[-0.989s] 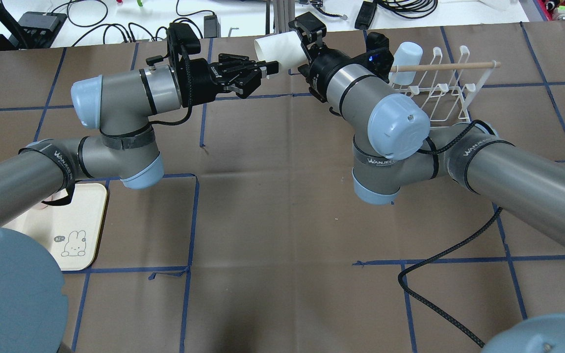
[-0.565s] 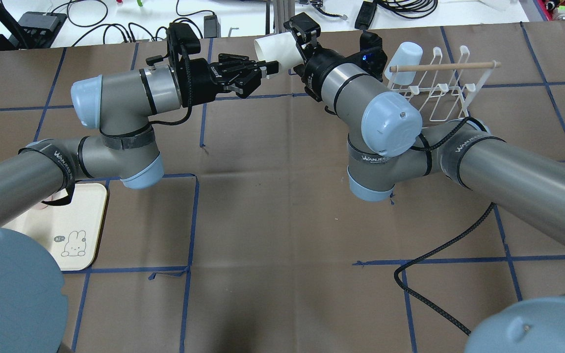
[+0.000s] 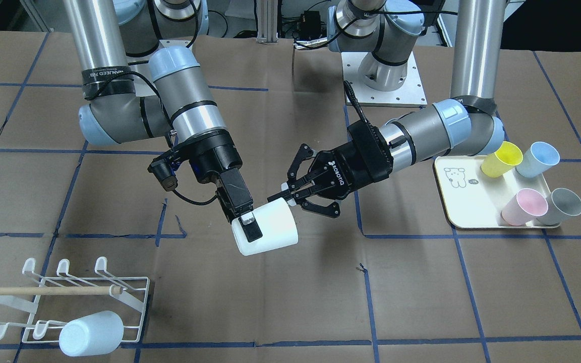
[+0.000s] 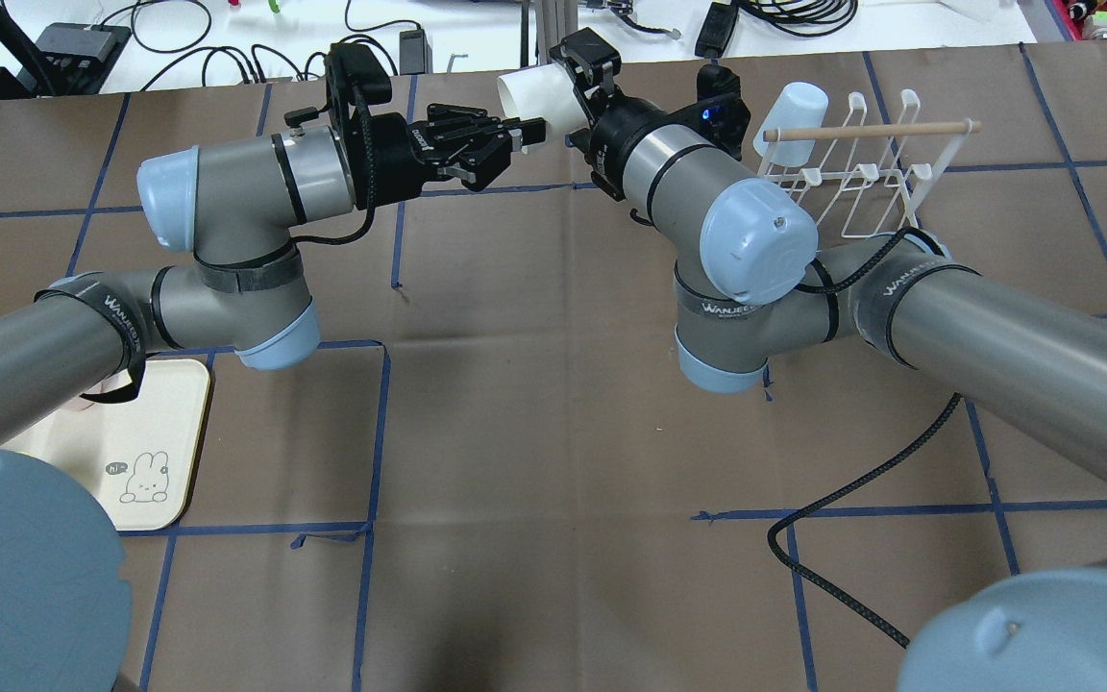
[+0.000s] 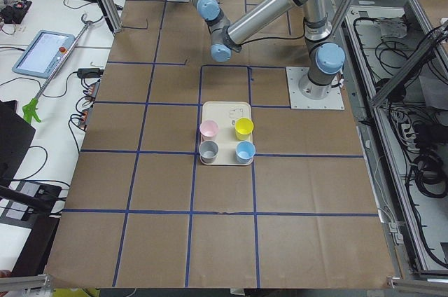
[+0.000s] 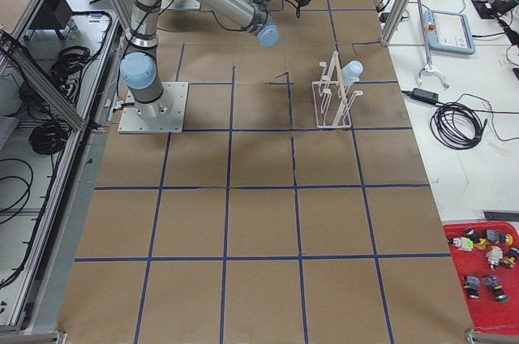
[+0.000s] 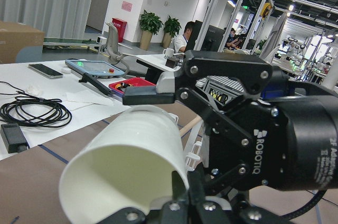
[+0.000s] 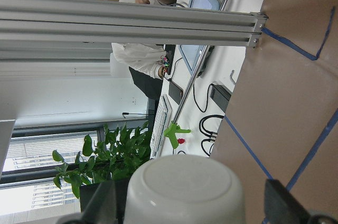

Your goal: Transfer IKEA cup to right arm and place on rack

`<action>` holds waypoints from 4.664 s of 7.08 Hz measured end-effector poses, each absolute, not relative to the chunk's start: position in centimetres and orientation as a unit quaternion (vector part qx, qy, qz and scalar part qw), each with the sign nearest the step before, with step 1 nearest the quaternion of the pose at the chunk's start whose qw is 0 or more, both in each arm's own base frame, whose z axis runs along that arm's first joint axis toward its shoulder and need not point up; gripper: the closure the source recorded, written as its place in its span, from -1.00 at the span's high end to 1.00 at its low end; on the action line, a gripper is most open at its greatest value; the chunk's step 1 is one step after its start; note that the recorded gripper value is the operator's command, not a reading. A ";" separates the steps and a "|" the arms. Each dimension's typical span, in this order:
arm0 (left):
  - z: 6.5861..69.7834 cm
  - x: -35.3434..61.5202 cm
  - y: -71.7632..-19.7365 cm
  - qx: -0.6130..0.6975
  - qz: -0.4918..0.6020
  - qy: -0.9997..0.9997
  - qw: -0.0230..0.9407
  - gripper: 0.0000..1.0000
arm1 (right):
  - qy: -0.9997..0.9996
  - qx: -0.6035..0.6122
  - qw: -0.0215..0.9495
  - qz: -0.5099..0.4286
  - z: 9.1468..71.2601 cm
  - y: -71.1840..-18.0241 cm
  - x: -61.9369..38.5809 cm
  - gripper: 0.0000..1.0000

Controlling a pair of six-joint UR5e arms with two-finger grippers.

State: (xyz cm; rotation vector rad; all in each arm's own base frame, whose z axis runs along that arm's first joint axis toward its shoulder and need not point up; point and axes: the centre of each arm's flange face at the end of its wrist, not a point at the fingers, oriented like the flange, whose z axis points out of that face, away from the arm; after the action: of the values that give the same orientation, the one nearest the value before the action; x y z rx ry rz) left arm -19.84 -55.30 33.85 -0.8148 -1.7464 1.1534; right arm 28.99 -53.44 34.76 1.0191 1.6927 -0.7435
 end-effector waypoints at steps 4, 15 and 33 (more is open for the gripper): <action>34.0 -19.8 -55.3 -0.327 0.463 -0.701 0.434 -0.86 | 0.699 0.424 0.491 -0.302 35.1 -53.8 29.1 0.99; 34.3 -19.8 -55.2 -0.322 0.462 -0.702 0.435 -0.25 | 0.704 0.410 0.499 -0.296 35.4 -54.0 29.6 -0.33; 42.3 -12.7 -63.9 -0.077 0.369 -0.911 0.166 0.96 | 0.764 0.230 0.328 -0.506 39.4 -58.6 13.6 -0.78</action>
State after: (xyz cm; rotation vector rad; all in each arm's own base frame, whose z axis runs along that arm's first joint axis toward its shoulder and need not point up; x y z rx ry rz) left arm -12.74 -63.90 42.25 -0.2192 -2.5945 1.0509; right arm 13.61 -58.56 39.37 0.6023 1.9994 -1.3242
